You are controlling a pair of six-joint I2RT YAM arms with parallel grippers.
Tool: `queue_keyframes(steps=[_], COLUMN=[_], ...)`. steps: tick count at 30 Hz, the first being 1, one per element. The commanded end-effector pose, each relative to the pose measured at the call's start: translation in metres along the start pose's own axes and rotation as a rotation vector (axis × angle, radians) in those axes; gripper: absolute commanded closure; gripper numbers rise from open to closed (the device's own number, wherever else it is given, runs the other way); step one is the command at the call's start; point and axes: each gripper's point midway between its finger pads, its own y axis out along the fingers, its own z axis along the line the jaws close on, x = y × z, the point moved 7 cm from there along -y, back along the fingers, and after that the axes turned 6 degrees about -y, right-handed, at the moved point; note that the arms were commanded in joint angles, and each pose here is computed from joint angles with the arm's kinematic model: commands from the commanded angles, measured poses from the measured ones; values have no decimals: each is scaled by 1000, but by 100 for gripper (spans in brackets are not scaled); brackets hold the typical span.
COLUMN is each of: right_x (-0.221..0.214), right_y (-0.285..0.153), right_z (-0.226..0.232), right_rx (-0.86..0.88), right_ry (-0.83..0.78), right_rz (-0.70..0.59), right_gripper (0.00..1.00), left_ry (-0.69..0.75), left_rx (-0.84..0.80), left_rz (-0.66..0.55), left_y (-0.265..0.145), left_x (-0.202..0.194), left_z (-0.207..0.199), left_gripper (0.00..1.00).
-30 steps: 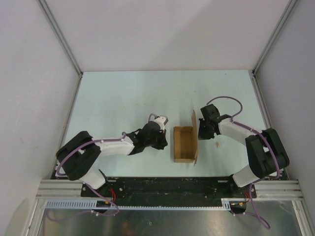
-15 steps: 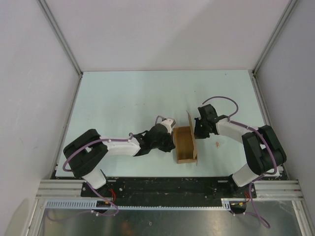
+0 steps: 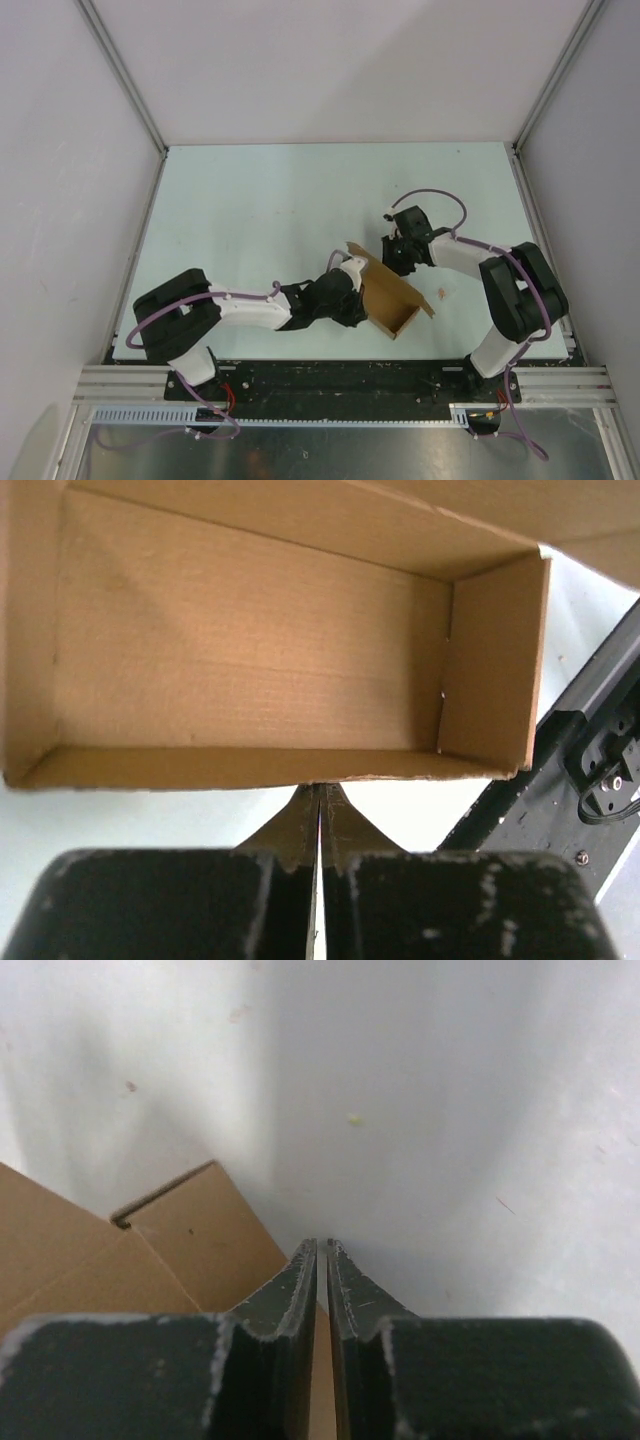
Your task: Fold the paper box
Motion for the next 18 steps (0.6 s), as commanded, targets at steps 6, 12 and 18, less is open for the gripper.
queue_keyframes(steps=[6, 12, 18], right_x=[25, 27, 27], right_y=[14, 28, 33], right_z=[40, 58, 74], right_rx=[110, 169, 197], right_ry=[-206, -268, -328], right_rz=[1, 43, 65], right_gripper=[85, 85, 85], left_ry=[-24, -17, -28], left_rx=[-24, -28, -25], left_rz=[-50, -43, -47], left_y=[1, 2, 2], left_x=[-6, -13, -17], left_z=[-25, -32, -35], left_gripper=[100, 100, 100])
